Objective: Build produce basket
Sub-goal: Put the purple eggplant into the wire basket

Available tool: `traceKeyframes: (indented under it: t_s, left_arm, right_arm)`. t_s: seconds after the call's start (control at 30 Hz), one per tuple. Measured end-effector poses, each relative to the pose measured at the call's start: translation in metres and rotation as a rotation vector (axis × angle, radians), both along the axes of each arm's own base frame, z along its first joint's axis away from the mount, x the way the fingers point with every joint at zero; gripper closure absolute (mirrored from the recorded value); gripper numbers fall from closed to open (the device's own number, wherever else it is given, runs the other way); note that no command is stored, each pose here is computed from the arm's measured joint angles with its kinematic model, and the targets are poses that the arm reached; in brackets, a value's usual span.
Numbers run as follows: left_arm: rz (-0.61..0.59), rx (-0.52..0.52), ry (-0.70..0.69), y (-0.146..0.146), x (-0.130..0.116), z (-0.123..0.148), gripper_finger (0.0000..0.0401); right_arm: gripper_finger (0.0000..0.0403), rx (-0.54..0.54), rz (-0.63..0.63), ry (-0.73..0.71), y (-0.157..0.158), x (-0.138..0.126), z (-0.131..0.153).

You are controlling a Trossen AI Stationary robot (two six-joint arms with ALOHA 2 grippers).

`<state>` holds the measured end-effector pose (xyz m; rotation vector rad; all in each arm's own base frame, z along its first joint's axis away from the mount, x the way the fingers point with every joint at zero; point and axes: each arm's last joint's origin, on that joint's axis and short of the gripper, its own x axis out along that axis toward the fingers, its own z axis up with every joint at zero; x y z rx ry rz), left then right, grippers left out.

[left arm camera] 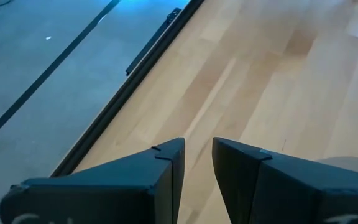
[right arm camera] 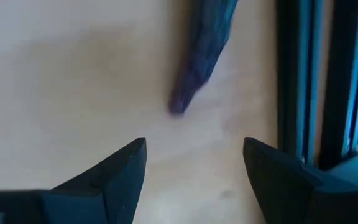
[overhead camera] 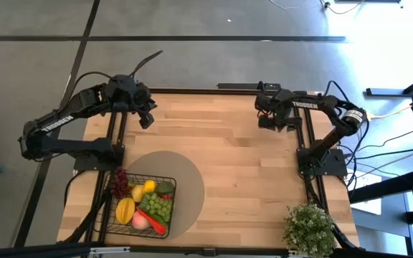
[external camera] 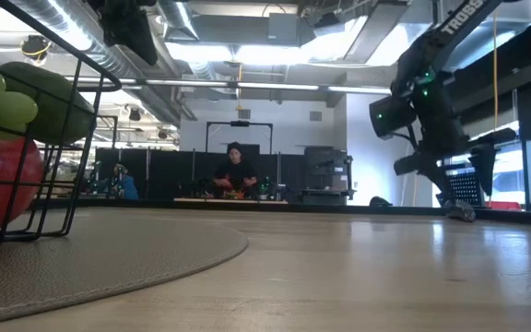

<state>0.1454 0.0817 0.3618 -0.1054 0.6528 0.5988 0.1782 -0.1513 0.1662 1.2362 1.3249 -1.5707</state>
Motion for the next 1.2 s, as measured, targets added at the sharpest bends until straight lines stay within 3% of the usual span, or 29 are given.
traceKeyframes:
  t_s: [0.27, 0.53, 0.8, 0.97, 1.2]
  left_arm:
    - [-0.033, 0.008, 0.01, 0.0, 0.0, 0.0, 0.033]
    - [-0.063, 0.008, 0.014, 0.0, 0.0, 0.0, 0.033]
    - [-0.063, 0.009, 0.014, 0.0, 0.0, 0.0, 0.033]
    - [-0.062, 0.008, 0.014, 0.0, 0.0, 0.0, 0.033]
    - [-0.069, 0.005, 0.013, -0.001, 0.0, 0.0, 0.033]
  right_arm:
    - [0.0144, -0.204, -0.057, 0.016, -0.013, -0.003, -0.01]
    - [0.0144, -0.172, -0.113, 0.028, -0.013, -0.019, -0.024]
    - [0.015, -0.226, -0.132, -0.004, -0.016, -0.025, -0.036]
    - [0.019, -0.254, -0.136, -0.006, -0.019, -0.025, -0.036]
    - [0.0288, -0.269, -0.147, -0.01, -0.022, -0.026, -0.037]
